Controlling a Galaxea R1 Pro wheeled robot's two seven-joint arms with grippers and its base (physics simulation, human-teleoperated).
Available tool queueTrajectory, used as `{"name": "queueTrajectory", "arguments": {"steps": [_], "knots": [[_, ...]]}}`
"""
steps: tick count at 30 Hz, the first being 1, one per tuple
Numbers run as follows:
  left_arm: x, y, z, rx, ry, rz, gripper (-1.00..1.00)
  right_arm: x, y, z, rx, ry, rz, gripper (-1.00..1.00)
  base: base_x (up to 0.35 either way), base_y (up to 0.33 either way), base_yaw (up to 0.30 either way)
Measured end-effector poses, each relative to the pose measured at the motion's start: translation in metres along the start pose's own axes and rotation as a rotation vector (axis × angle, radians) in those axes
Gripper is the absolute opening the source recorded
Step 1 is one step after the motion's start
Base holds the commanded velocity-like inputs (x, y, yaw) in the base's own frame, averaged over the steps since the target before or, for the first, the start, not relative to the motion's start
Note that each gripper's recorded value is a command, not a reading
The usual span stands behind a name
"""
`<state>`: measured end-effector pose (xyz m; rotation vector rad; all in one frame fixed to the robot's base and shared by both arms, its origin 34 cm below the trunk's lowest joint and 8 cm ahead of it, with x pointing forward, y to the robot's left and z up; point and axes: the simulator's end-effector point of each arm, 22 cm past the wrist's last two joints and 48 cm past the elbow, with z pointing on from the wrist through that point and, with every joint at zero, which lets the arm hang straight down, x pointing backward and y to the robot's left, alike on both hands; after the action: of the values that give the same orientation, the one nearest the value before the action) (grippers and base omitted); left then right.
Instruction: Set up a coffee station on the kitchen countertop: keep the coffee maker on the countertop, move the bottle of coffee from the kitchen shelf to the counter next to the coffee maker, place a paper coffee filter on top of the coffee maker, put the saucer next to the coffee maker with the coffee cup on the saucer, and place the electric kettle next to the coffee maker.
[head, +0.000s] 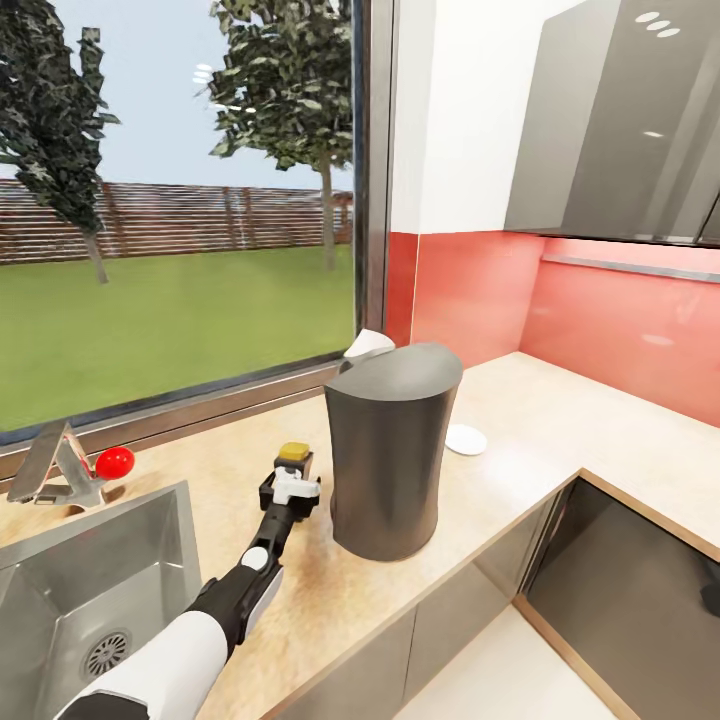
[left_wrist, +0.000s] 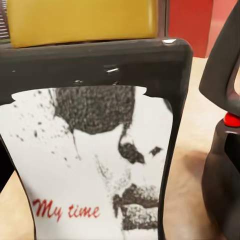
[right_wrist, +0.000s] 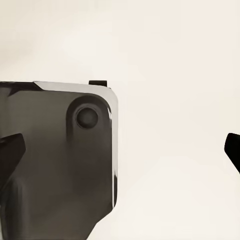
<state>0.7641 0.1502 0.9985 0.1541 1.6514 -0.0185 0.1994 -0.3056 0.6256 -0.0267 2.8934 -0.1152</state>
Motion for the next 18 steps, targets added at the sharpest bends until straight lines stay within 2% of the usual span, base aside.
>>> {"name": "queueTrajectory", "arguments": {"steps": [14, 18], "knots": [[-0.0031, 0.0007, 0.0008, -0.003, -0.007, -0.004, 1.0, 0.0006, -0.0011, 0.0, 0.001, 0.001, 0.0, 1.0, 0.0, 0.0, 0.0], [-0.0026, 0.0007, 0.0011, -0.003, -0.006, -0.005, 1.0, 0.0006, -0.0012, 0.0001, 0.001, 0.002, 0.0, 1.0, -0.174, 0.0, 0.0]]}}
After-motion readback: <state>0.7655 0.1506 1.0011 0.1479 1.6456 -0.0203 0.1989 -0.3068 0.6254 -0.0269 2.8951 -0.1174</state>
